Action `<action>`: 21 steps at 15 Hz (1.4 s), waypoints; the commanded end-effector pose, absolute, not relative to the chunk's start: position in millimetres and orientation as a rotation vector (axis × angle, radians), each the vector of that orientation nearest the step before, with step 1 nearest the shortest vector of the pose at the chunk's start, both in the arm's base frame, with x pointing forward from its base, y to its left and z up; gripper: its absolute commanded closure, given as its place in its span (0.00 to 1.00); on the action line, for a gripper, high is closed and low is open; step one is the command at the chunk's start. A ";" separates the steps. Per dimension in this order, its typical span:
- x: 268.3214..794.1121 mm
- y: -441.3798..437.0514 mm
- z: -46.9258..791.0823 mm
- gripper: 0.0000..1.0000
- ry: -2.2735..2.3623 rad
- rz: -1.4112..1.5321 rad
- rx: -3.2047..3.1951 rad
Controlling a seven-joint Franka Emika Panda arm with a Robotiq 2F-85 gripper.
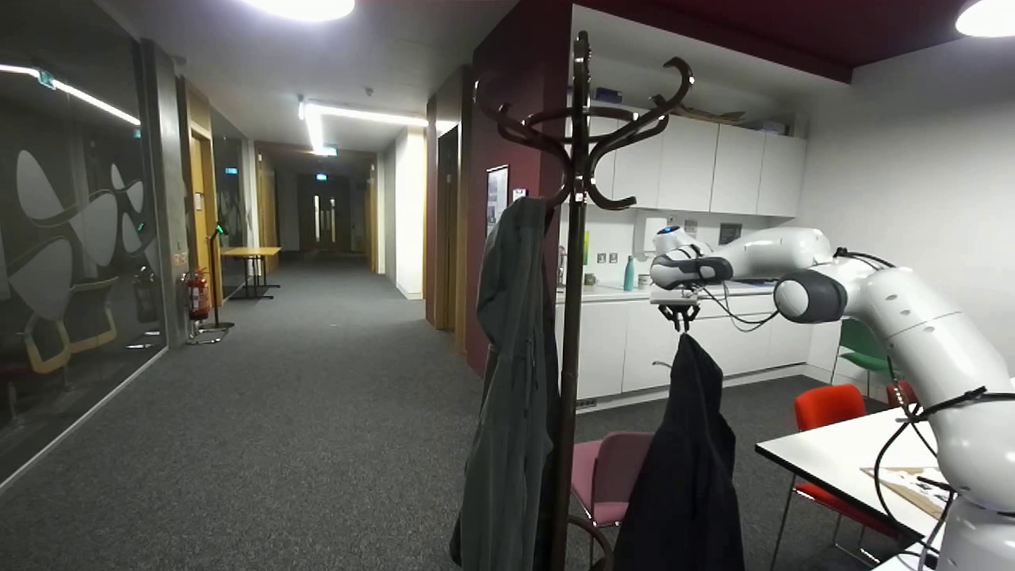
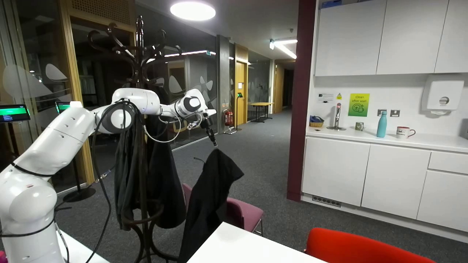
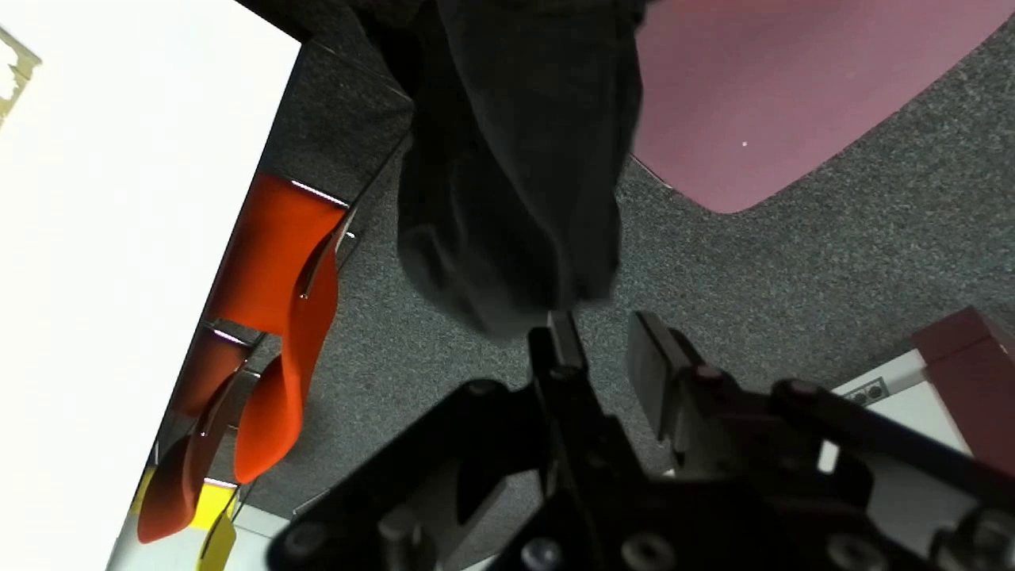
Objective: Put one jersey on the backrest of the pink chair
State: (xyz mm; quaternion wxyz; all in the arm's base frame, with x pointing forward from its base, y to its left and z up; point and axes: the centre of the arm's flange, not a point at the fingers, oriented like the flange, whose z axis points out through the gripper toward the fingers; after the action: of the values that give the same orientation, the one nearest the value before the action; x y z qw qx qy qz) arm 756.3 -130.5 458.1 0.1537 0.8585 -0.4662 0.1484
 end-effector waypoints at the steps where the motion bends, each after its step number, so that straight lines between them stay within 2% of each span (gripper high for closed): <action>1: 769.2 -132.6 487.3 0.42 -1.339 0.461 2.463; 7: 749.9 -119.3 530.4 0.01 -1.342 0.584 2.500; 21: 667.5 -77.5 637.7 0.00 -1.302 0.804 2.497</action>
State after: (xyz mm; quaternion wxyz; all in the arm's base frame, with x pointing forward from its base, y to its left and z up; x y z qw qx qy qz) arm 713.2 -87.5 631.2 0.1025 0.8487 -0.4497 0.2589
